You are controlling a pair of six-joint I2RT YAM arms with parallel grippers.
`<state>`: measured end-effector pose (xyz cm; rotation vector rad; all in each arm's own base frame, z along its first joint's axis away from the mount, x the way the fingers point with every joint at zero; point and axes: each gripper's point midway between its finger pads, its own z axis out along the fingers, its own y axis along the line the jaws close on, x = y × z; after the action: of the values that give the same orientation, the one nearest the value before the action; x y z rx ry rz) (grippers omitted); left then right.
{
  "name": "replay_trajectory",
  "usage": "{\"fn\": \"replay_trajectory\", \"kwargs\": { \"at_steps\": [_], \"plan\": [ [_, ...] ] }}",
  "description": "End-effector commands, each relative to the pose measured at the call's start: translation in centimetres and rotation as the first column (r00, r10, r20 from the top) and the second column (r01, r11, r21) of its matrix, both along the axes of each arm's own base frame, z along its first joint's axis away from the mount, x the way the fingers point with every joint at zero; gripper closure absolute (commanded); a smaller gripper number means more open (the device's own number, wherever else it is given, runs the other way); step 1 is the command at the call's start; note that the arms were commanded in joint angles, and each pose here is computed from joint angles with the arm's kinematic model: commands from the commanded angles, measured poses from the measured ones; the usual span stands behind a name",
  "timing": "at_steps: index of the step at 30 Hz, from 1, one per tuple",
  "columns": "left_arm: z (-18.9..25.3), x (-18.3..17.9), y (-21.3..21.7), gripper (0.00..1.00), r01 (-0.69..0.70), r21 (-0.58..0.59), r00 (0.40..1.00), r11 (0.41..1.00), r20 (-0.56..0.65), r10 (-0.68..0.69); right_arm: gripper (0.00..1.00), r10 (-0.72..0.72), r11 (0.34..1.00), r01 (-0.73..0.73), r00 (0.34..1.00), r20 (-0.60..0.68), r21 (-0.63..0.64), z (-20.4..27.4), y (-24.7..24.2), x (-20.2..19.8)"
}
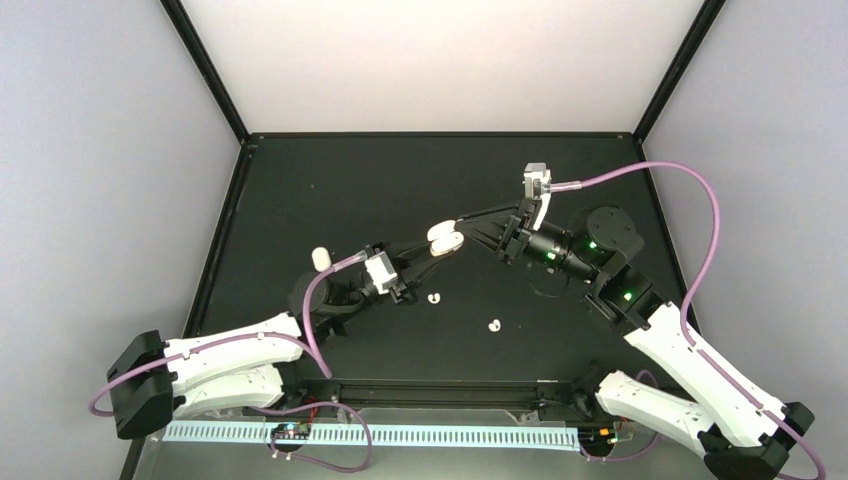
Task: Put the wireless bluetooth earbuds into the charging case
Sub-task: Place the earbud in the charging case.
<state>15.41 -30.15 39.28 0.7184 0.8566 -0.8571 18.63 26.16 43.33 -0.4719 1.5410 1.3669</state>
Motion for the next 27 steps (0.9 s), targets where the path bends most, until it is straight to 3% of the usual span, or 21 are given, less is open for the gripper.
{"fn": "replay_trajectory", "kwargs": {
  "at_steps": [1, 19, 27],
  "plan": [
    [3.1, 0.0, 0.7, 0.98, -0.018, -0.087, 1.0, 0.996, 0.024, 0.02, 0.89, -0.016, 1.0, 0.016, 1.0, -0.012, -0.022, -0.1, -0.4, -0.1],
    [2.3, 1.1, 0.7, 0.98, -0.061, -0.088, 0.998, 0.994, -0.023, 0.059, 0.88, -0.093, 0.996, 0.093, 0.996, -0.001, 0.019, 1.4, -1.9, 0.2],
    [2.8, 2.7, 1.9, 0.98, -0.178, -0.127, 0.984, 0.976, -0.046, 0.173, 0.88, -0.202, 0.978, 0.205, 0.977, -0.062, 0.034, 0.7, -3.1, 1.8]
  ]
}}
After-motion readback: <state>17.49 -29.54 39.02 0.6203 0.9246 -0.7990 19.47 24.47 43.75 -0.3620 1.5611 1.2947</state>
